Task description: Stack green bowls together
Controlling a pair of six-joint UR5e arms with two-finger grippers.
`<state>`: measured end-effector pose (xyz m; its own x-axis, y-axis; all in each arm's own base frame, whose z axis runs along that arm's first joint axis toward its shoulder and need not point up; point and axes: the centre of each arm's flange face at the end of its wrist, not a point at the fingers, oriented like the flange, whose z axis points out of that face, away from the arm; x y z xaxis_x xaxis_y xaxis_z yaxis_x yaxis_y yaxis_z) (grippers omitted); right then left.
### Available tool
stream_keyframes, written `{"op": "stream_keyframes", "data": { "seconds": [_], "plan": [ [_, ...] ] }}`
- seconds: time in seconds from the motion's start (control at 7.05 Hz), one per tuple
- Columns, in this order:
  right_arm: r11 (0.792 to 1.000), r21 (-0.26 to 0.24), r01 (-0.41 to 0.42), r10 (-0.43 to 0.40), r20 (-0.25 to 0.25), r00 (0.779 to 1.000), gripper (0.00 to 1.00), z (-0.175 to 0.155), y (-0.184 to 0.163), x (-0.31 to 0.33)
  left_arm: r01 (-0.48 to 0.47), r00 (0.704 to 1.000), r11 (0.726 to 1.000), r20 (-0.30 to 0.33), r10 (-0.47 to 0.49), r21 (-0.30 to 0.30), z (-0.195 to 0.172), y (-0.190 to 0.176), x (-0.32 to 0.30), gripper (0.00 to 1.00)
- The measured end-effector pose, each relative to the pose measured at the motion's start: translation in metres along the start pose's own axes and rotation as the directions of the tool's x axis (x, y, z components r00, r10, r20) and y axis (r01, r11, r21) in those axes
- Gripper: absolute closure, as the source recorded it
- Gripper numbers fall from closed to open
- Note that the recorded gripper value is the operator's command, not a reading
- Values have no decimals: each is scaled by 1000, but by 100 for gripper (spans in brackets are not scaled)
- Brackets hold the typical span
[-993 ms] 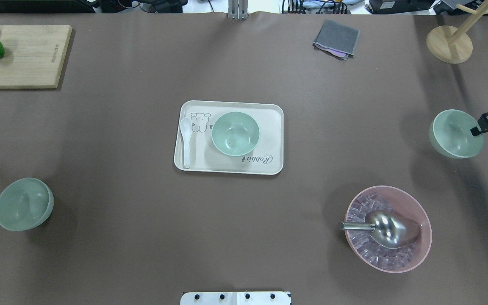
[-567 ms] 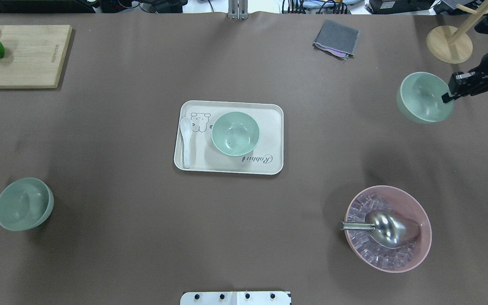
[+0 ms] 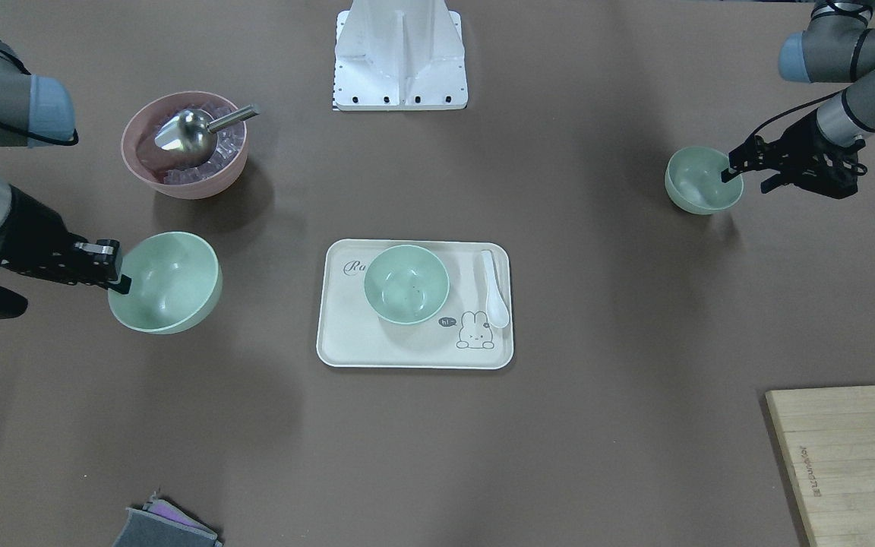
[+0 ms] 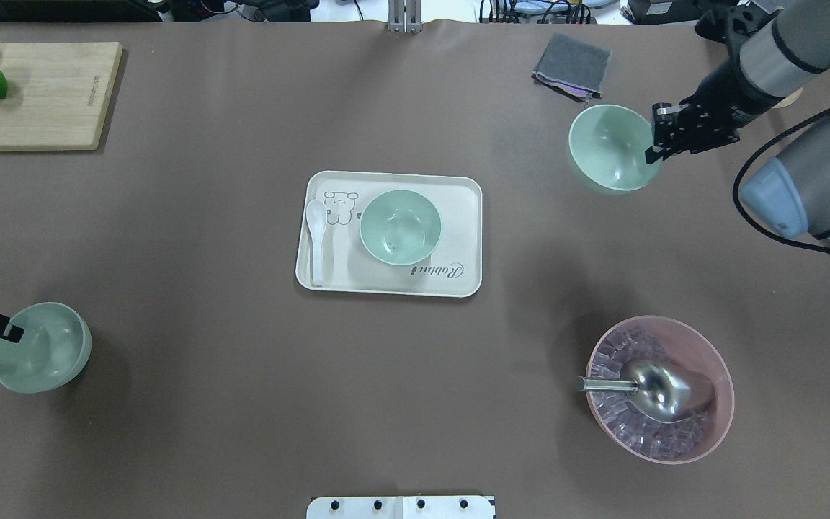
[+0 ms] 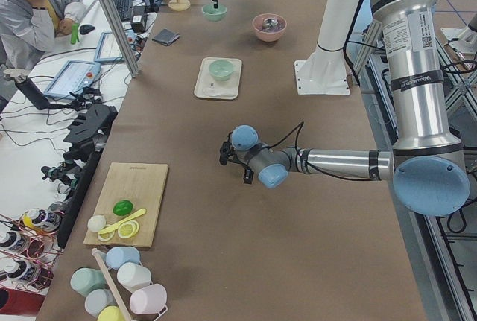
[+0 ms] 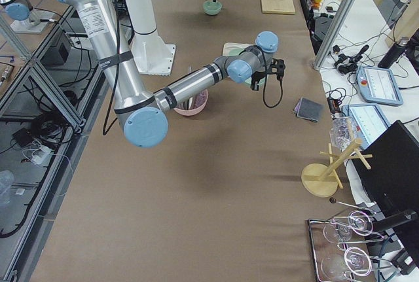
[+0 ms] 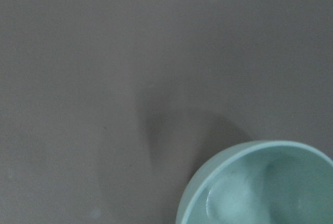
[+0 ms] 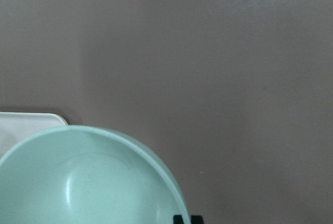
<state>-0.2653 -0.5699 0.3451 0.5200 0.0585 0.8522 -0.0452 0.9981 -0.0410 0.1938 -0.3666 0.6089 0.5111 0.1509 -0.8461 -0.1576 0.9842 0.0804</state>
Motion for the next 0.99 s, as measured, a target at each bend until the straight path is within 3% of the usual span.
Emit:
{"op": "stream_keyframes", "data": {
  "seconds": [0.14,0.28,0.43,0.85,0.99],
  "plan": [
    [1000,6,-14,14,-3,1000,100,10,4,-26,-3,1000,1000,5,3,-4,3,3,0,54],
    [1000,7,-28,28,1,1000,100,18,9,-48,0,1000,1000,7,0,-6,4,5,0,84],
    [999,10,-44,44,6,999,100,25,14,-70,2,1000,1000,7,-2,-7,4,5,0,100],
    [997,28,-71,70,6,998,100,49,32,-122,-4,1000,1000,-11,3,-13,4,1,8,100],
    [997,38,-67,67,-4,998,100,64,42,-137,-7,999,1000,-48,6,-30,4,-8,20,100]
  ]
}}
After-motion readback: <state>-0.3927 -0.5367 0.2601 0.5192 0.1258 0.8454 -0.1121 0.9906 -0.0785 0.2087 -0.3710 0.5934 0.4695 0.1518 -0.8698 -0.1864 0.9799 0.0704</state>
